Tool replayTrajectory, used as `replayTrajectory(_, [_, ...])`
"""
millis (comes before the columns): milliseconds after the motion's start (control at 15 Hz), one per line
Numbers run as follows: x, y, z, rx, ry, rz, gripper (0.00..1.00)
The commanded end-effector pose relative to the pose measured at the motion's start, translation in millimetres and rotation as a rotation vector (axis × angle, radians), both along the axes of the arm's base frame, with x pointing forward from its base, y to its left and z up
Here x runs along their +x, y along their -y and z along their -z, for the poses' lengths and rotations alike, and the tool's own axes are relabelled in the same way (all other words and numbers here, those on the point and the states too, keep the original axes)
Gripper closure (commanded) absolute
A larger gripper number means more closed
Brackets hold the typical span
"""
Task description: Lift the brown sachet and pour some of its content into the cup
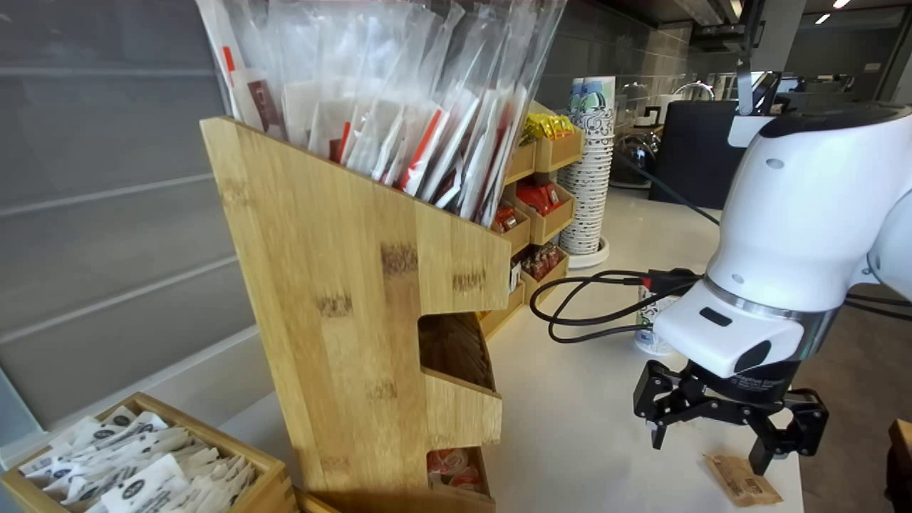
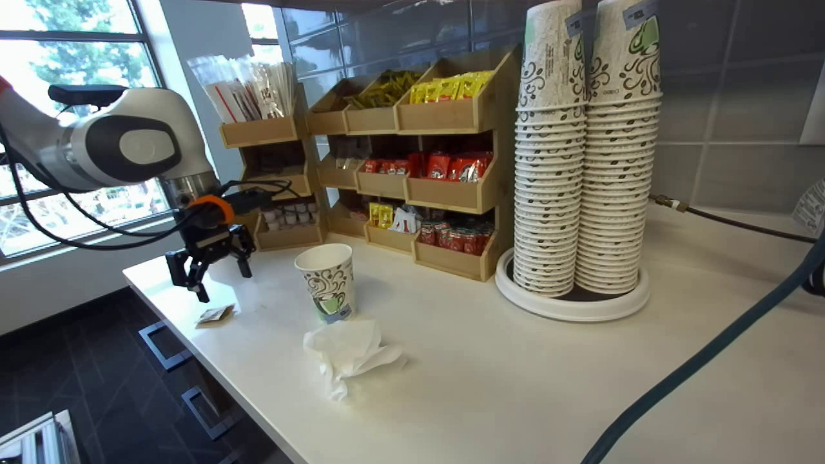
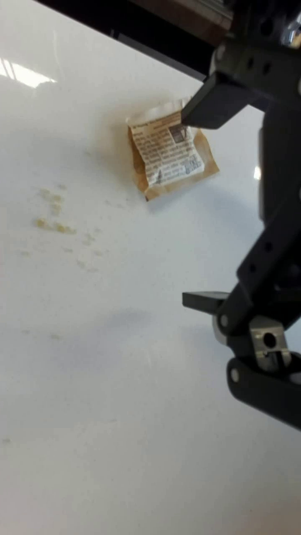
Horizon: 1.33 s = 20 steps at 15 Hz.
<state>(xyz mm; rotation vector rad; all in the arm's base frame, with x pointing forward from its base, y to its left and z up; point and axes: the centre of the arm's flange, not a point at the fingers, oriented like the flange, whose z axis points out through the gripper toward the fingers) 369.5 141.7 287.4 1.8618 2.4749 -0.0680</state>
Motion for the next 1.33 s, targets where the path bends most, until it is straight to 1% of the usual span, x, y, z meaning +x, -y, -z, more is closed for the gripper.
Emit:
replayTrajectory(0, [-7,8,4,0.009,-0.013,-0.039,0.0])
replayTrajectory(200, [-9,10,10,0.015,-0.021,-0.068,0.0])
replayTrajectory(267, [-10,11,11,0.013,-0.022,-0.076,0.04])
replayTrajectory(333, [-11,12,13,0.016,-0.025,-0.086,0.13])
replayTrajectory(467, [-12,13,16,0.016,-0.035,-0.096,0.19])
replayTrajectory(600, [-12,11,18,0.019,-0.039,-0.107,0.34])
replayTrajectory(667, [-12,11,18,0.018,-0.04,-0.112,0.45])
replayTrajectory(800, [-12,12,19,0.017,-0.043,-0.117,0.58])
replayTrajectory(1133, [-13,14,20,0.018,-0.051,-0.128,0.95])
replayTrajectory(1267, [-13,14,20,0.018,-0.052,-0.13,1.0])
